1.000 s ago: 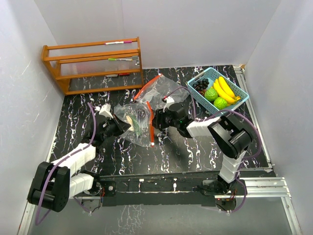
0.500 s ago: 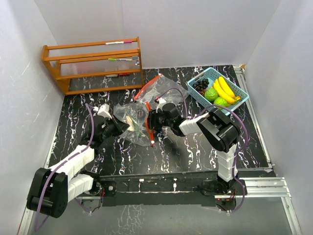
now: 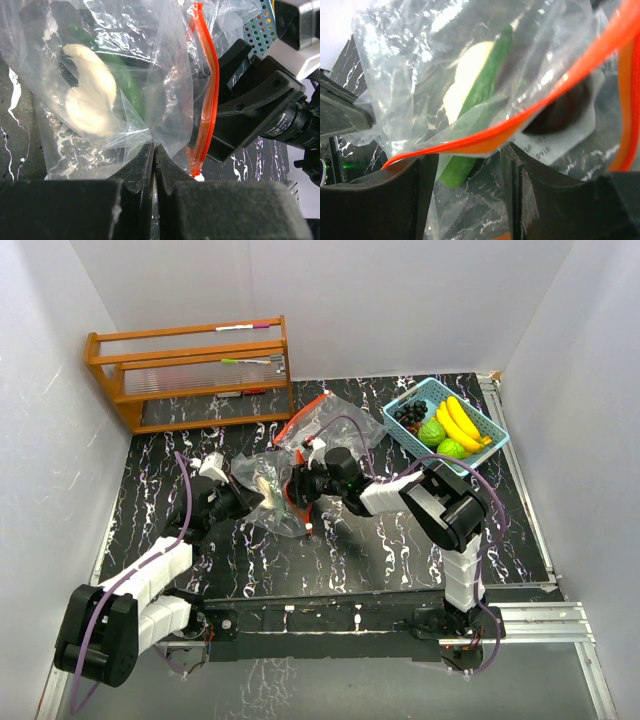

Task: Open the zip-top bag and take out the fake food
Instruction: Pick up the fake vegetable from the zipper food storage bag.

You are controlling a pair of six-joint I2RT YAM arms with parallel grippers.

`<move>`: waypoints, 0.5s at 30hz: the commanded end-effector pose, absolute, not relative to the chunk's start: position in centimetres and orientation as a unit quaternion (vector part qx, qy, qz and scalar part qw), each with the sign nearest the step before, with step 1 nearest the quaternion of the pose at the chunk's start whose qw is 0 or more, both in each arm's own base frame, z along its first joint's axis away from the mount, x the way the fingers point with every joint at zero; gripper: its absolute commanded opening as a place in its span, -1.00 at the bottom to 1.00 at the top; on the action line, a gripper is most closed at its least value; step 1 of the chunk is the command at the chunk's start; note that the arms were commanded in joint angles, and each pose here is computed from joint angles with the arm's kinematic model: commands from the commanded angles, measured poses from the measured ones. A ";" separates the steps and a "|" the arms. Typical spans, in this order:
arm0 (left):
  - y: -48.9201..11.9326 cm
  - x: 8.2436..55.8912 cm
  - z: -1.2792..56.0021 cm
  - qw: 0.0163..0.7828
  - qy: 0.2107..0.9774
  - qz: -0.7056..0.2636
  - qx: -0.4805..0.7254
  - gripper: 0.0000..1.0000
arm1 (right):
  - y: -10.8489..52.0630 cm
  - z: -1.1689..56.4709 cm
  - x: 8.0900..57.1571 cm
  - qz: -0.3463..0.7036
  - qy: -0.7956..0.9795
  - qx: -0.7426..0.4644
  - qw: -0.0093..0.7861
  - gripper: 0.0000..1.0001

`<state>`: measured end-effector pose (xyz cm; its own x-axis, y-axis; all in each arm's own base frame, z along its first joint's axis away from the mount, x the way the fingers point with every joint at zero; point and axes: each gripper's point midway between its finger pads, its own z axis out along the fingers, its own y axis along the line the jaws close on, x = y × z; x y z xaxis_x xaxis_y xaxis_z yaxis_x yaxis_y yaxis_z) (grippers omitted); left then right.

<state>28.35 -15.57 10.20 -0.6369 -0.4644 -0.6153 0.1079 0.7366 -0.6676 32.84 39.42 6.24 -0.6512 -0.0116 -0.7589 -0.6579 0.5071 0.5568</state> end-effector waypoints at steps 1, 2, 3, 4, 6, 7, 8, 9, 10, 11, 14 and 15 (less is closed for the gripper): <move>-15.6 28.4 10.8 0.419 0.832 -0.348 -0.103 -1.00 | 41.7 7.8 33.8 0.449 0.763 -0.261 0.385 0.18; -15.6 28.4 10.8 0.417 0.833 -0.348 -0.102 -1.00 | 41.7 7.2 33.9 0.442 0.769 -0.264 0.379 0.24; -15.6 28.4 10.8 0.418 0.833 -0.348 -0.101 -1.00 | 41.8 6.4 33.9 0.432 0.775 -0.268 0.376 0.28; -15.6 28.3 10.8 0.417 0.834 -0.348 -0.101 -1.00 | 41.8 5.8 33.9 0.423 0.780 -0.272 0.372 0.31; -15.4 28.3 10.8 0.418 0.835 -0.344 -0.102 -1.00 | 42.0 4.7 33.8 0.406 0.789 -0.280 0.368 0.35; -15.4 28.3 10.8 0.418 0.835 -0.344 -0.102 -1.00 | 42.2 4.3 33.8 0.400 0.792 -0.281 0.366 0.37; -15.4 28.3 10.8 0.419 0.835 -0.343 -0.101 -1.00 | 42.2 3.8 33.8 0.393 0.798 -0.282 0.360 0.37; -15.4 28.3 10.8 0.418 0.835 -0.343 -0.102 -1.00 | 42.4 3.4 33.8 0.390 0.800 -0.285 0.357 0.37; -15.4 28.3 10.8 0.418 0.835 -0.343 -0.101 -1.00 | 42.6 3.2 33.8 0.388 0.801 -0.287 0.355 0.37; -15.5 28.3 10.8 0.417 0.835 -0.344 -0.100 -1.00 | 42.7 3.0 33.7 0.385 0.802 -0.289 0.354 0.37; -15.5 28.4 10.8 0.416 0.835 -0.345 -0.100 -1.00 | 43.0 3.1 33.3 0.384 0.800 -0.297 0.353 0.37; -15.5 28.4 10.7 0.416 0.835 -0.345 -0.101 -1.00 | 43.1 3.4 33.2 0.387 0.797 -0.297 0.356 0.37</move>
<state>28.09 -15.32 9.65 -0.6472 -0.4570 -0.6102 0.0914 0.7482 -0.6572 33.41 42.93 4.34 -0.5852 -0.1565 -0.7956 -0.7387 0.5075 0.4435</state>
